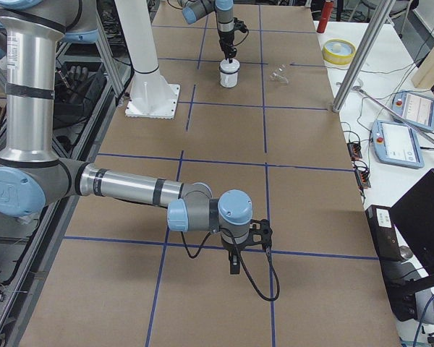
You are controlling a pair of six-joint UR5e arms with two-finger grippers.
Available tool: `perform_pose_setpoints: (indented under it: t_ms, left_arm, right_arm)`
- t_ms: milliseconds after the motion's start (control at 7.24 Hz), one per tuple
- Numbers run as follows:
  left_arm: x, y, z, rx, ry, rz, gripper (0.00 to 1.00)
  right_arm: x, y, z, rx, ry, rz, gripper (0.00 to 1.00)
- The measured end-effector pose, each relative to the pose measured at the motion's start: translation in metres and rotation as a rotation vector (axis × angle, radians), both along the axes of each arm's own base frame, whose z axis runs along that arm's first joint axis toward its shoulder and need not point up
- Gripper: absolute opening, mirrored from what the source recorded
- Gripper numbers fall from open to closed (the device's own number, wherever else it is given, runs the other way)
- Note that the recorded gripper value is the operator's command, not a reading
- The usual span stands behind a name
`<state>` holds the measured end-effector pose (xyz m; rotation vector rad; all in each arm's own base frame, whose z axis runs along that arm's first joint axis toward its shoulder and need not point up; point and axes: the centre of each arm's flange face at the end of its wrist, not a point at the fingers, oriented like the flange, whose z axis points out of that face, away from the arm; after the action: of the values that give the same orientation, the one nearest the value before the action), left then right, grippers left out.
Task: Remove funnel from cup
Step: 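Carry the white lid over the mug with the left gripper, then lower the lid onto the mug opening and open the left gripper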
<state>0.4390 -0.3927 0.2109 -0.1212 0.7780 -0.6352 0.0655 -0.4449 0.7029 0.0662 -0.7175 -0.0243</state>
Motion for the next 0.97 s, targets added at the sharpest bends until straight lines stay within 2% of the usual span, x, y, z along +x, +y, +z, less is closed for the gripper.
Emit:
perform_pose_setpoints:
  t_ms: [967]
  left_arm:
    - [0.0009, 0.0017, 0.0020, -0.007, 0.001, 0.004, 0.00]
  right_arm:
    - [0.0000, 0.0000, -0.0002, 0.000, 0.000, 0.000, 1.00]
